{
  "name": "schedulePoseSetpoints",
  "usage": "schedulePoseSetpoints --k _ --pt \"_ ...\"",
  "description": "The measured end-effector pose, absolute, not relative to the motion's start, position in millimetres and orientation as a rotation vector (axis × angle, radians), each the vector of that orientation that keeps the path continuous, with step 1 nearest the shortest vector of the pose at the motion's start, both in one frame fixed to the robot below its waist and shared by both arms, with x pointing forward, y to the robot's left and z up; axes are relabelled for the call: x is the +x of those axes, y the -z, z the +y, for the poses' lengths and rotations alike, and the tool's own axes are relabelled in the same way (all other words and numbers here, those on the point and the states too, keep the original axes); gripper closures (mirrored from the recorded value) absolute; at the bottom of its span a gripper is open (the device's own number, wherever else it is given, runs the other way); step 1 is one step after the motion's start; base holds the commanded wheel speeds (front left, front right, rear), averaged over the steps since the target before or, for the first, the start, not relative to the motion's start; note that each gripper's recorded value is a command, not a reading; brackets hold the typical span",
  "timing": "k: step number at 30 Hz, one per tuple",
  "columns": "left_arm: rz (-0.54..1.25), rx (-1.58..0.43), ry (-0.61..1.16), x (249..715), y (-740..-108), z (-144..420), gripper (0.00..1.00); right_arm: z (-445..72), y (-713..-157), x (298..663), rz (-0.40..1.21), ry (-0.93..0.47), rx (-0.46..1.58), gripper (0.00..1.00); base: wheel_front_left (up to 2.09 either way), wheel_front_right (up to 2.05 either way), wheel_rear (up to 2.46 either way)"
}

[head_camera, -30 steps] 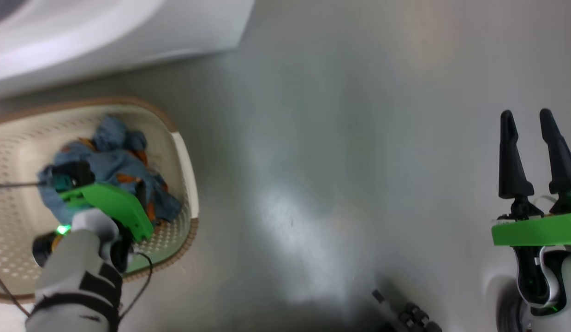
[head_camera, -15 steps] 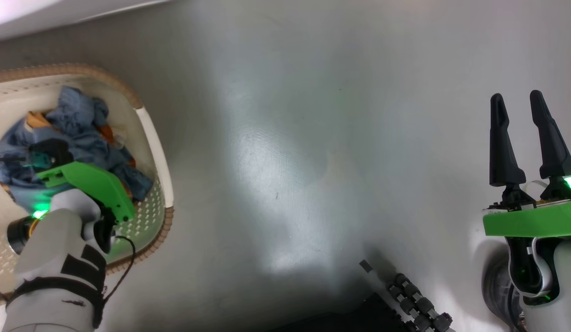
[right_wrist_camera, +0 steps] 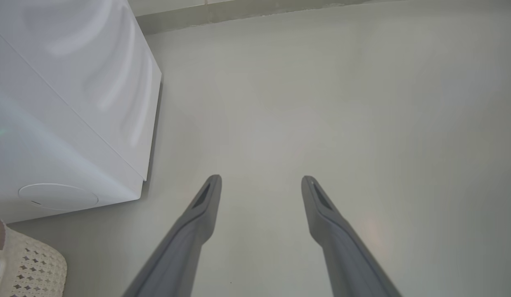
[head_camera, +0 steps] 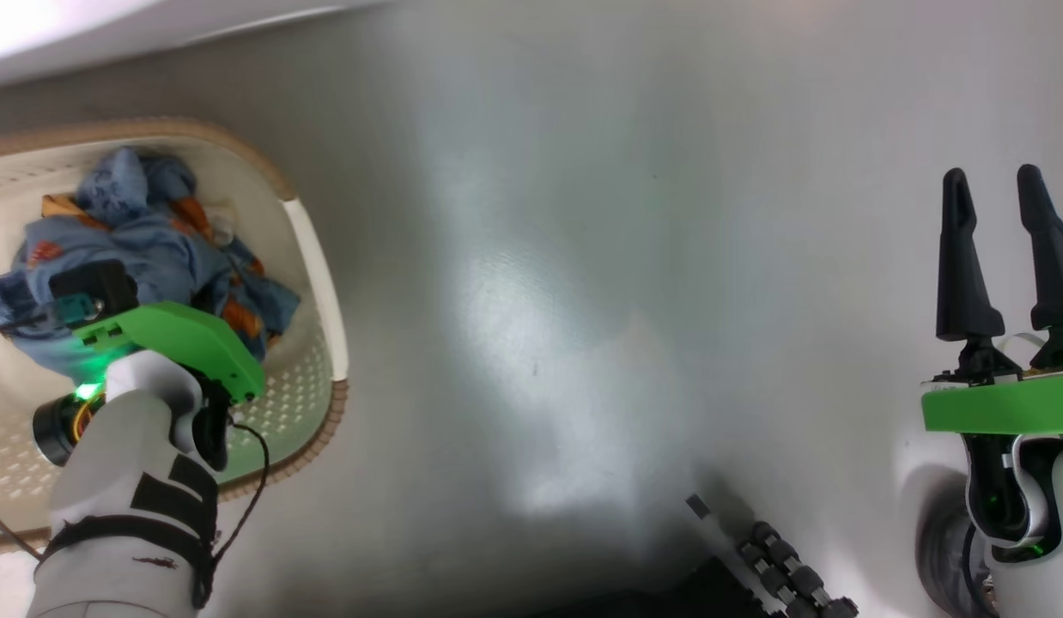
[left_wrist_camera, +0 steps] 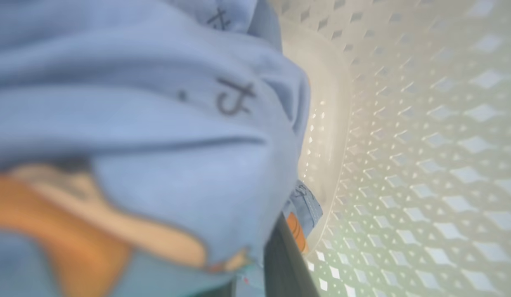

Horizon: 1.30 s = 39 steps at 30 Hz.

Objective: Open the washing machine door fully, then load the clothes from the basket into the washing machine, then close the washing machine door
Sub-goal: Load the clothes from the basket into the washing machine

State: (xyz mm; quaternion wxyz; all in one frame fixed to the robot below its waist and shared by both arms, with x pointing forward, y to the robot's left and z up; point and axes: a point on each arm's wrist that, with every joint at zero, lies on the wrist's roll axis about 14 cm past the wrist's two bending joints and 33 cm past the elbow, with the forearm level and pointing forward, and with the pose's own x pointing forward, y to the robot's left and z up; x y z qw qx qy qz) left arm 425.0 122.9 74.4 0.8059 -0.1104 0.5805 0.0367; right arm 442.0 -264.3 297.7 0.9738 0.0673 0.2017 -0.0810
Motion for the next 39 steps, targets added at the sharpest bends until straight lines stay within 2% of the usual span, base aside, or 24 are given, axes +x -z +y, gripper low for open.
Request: schedulePoseSetpoints --k 8,20,39 --pt "1.071 -0.26 -0.101 442 -107 132 1.0 -263 -315 453 0.35 0.159 0.148 0.0 0.0 0.0 0.0" --pt "0.773 -0.289 -0.122 467 -194 159 1.0 -274 -361 454 0.25 0.194 0.152 0.0 0.0 0.0 0.0" --pt "0.362 -0.19 -0.009 441 -354 161 1.0 -249 -443 414 0.118 0.111 0.104 0.0 0.0 0.0 0.0"
